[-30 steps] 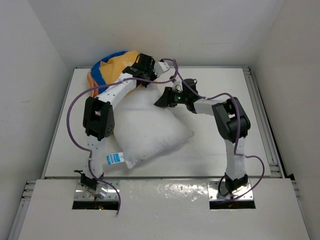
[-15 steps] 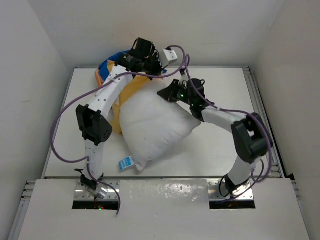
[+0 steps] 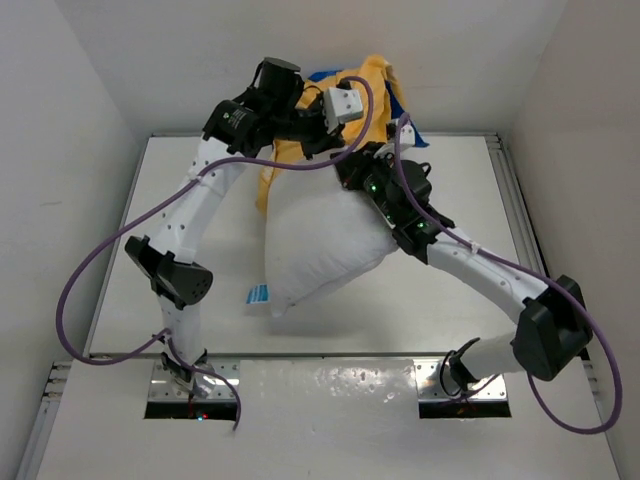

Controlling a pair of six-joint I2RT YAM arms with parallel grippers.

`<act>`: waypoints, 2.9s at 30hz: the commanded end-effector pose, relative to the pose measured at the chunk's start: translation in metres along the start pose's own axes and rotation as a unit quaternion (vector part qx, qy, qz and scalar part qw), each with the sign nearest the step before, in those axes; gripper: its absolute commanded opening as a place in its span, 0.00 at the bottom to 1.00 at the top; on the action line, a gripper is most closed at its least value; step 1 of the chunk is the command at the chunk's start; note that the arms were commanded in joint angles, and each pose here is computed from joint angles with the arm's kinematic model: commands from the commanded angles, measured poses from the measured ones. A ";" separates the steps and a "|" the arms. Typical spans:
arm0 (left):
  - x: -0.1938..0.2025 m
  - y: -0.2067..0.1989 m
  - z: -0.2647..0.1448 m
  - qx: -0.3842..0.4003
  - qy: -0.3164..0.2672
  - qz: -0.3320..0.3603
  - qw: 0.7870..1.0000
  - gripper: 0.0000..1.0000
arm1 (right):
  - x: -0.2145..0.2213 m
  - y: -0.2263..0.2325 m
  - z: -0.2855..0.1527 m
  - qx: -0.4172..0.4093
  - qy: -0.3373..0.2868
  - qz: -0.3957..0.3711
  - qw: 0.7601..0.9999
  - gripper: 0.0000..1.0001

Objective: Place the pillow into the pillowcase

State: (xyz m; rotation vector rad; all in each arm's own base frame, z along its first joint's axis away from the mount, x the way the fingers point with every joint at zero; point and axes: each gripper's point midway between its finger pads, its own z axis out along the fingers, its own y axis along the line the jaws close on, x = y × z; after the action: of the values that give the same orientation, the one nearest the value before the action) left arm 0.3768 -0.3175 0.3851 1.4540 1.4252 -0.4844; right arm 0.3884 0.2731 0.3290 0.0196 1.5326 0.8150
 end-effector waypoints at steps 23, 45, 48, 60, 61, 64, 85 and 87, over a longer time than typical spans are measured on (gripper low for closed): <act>0.176 -0.015 -0.014 -0.016 0.183 -0.059 0.981 0.72 | 0.092 -0.092 -0.006 0.055 0.152 0.013 0.987 0.99; 0.308 -0.033 -0.102 -0.078 0.310 -0.178 0.930 0.84 | 0.037 -0.232 -0.044 0.074 0.214 0.134 0.965 0.48; 0.317 -0.027 -0.088 -0.088 0.311 -0.184 0.928 0.94 | 0.074 -0.294 -0.051 0.195 0.248 0.116 0.942 0.30; 0.357 -0.022 -0.045 -0.059 0.264 -0.302 0.914 0.09 | 0.199 -0.250 -0.026 0.115 0.376 0.057 0.918 0.24; 0.364 -0.022 -0.050 -0.061 0.263 -0.316 0.910 0.00 | 0.195 -0.225 -0.023 0.073 0.366 0.050 0.927 0.23; 0.386 -0.017 -0.069 -0.085 0.263 -0.344 0.897 0.00 | 0.172 -0.156 -0.011 -0.011 0.307 0.037 0.951 0.22; 0.468 -0.034 -0.114 -0.126 0.259 -0.470 0.834 0.00 | 0.202 -0.156 -0.051 0.158 0.396 -0.049 0.903 0.67; 0.473 -0.035 -0.115 -0.131 0.267 -0.467 0.833 0.00 | 0.210 -0.180 -0.065 0.184 0.403 -0.037 0.896 0.62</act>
State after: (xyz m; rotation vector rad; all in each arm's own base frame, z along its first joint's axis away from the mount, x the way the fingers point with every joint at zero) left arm 0.4077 0.0040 0.0306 0.5812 2.5499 -0.5055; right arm 0.3811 0.2316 0.0608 -0.1916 2.4223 0.5379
